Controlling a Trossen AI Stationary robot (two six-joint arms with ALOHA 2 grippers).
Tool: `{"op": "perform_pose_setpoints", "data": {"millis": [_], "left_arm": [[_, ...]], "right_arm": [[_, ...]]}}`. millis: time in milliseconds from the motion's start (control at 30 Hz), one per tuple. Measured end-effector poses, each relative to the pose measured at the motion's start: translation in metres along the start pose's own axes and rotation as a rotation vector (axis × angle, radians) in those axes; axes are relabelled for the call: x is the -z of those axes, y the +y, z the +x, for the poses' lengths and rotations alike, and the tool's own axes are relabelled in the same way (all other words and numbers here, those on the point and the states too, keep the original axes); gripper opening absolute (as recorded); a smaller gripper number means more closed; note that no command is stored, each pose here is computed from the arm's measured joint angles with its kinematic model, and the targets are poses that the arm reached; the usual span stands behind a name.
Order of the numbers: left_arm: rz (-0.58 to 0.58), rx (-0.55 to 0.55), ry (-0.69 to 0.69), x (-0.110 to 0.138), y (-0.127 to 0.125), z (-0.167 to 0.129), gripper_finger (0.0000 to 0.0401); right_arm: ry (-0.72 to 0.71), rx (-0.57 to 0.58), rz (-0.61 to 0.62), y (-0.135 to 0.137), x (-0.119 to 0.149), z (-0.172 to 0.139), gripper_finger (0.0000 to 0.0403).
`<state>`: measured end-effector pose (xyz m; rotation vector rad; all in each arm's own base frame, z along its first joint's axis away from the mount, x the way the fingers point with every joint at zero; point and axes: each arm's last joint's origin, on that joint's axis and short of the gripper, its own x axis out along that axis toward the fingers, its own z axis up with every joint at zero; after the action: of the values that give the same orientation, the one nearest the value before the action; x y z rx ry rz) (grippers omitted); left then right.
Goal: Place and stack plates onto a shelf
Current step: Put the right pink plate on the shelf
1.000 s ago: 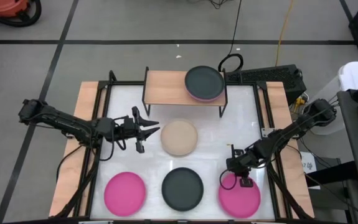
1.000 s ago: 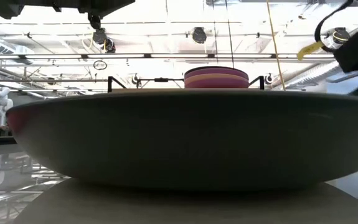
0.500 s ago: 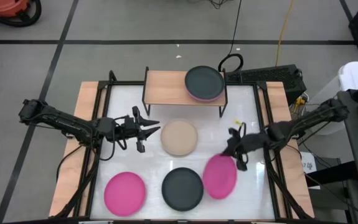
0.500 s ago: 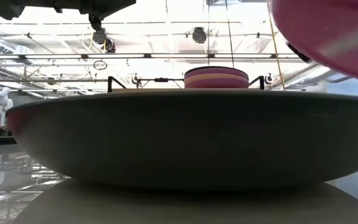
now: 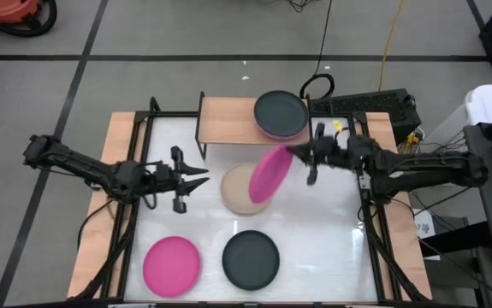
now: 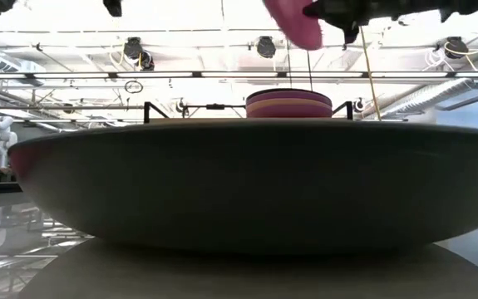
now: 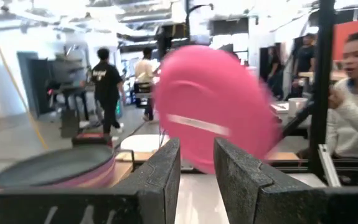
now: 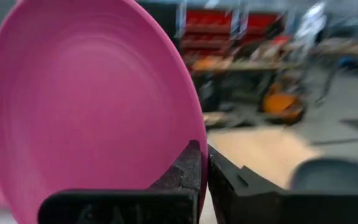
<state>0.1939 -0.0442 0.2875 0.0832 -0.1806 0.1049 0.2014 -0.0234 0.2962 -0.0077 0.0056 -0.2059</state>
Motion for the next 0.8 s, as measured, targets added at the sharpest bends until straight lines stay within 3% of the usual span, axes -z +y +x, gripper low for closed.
{"op": "perform_pose_setpoints", "data": {"millis": [200,267,567,800], "left_arm": [[0.021,-0.026,0.039,-0.008,0.002,-0.017,0.0102],[0.007,-0.029,0.064,-0.005,0.002,-0.017,0.0102],[-0.002,-0.029,0.075,-0.002,0.0,-0.015,0.0102],[0.003,-0.029,0.074,-0.003,0.001,-0.015,0.0102]], "right_arm": [[-0.205,0.203,0.031,-0.044,-0.019,0.019,0.0],[-0.225,0.222,0.05,-0.06,-0.026,0.031,0.0],[-0.044,0.124,0.134,-0.126,-0.043,0.116,0.0],[0.074,0.132,0.096,-0.15,-0.019,0.156,0.0]]}}
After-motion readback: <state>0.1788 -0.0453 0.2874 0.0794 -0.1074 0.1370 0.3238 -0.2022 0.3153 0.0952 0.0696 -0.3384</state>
